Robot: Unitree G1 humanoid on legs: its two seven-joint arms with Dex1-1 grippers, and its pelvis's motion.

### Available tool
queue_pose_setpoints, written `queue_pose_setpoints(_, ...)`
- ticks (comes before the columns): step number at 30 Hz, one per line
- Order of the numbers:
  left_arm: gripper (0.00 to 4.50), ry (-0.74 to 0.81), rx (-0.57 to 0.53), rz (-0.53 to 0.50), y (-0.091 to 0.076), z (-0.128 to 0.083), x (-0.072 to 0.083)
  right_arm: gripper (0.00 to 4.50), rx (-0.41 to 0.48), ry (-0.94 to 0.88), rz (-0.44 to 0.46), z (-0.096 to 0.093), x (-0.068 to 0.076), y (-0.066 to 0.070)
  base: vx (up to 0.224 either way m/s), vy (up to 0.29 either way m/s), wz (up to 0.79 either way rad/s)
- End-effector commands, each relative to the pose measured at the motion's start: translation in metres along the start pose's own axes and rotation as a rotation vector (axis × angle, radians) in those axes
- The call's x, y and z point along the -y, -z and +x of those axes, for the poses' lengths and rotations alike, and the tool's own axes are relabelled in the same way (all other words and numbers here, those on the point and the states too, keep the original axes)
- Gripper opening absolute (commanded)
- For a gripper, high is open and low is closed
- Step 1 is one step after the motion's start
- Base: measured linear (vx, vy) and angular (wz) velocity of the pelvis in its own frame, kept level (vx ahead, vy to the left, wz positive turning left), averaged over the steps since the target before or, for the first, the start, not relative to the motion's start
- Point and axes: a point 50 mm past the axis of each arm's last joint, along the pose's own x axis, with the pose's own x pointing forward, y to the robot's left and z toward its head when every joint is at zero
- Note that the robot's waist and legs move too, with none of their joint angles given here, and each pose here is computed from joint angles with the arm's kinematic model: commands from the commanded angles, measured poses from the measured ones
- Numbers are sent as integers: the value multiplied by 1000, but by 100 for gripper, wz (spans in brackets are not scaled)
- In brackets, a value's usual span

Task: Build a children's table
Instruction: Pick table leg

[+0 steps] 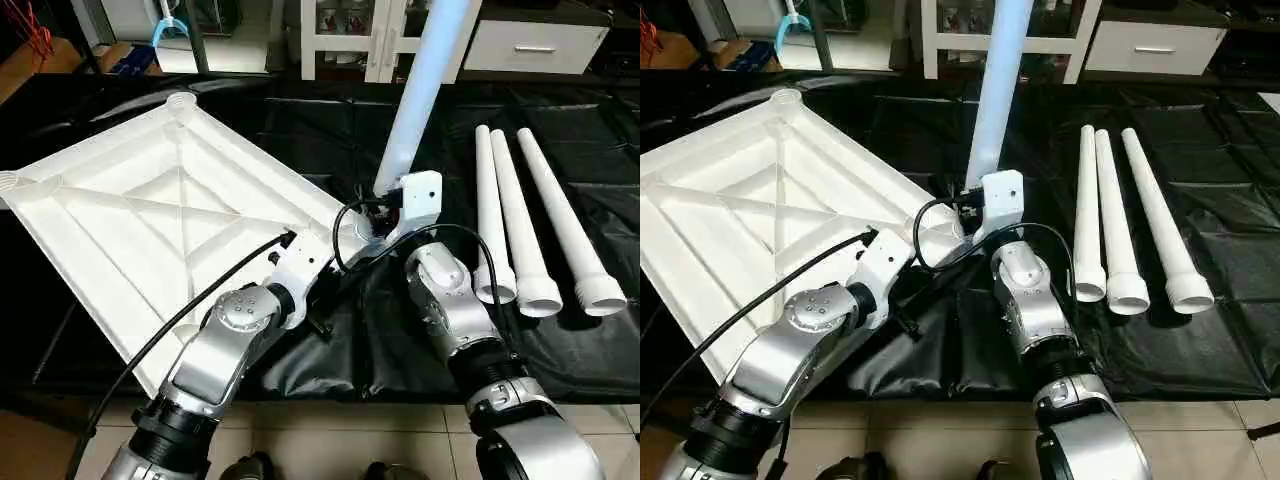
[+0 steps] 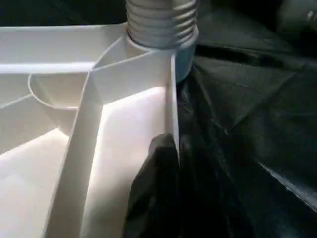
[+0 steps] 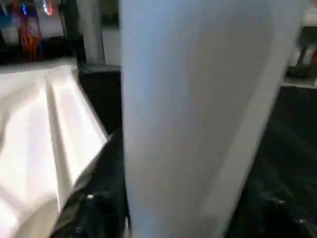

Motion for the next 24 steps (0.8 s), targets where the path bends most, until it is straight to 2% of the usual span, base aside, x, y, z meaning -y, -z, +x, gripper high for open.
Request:
queue_pose_setpoints(1, 0, -90, -4, 17, 3, -8, -17, 280, -246, 72, 22, -27, 18, 53, 0, 0, 0)
queue_pose_setpoints(16, 0, -55, -9, 28, 5, -11, -16, 412, -154, -29, 42, -23, 16, 36, 0, 0, 0)
queue_pose_setpoints(19, 0, -48, -14, 30, 7, -13, -16, 435, -110, -82, 35, -26, 18, 29, 0, 0, 0)
queue_pose_setpoints(24, 0, -29, -24, 35, 10, -15, -18, 444, -51, -150, 31, -36, 23, 18, 0, 0, 0)
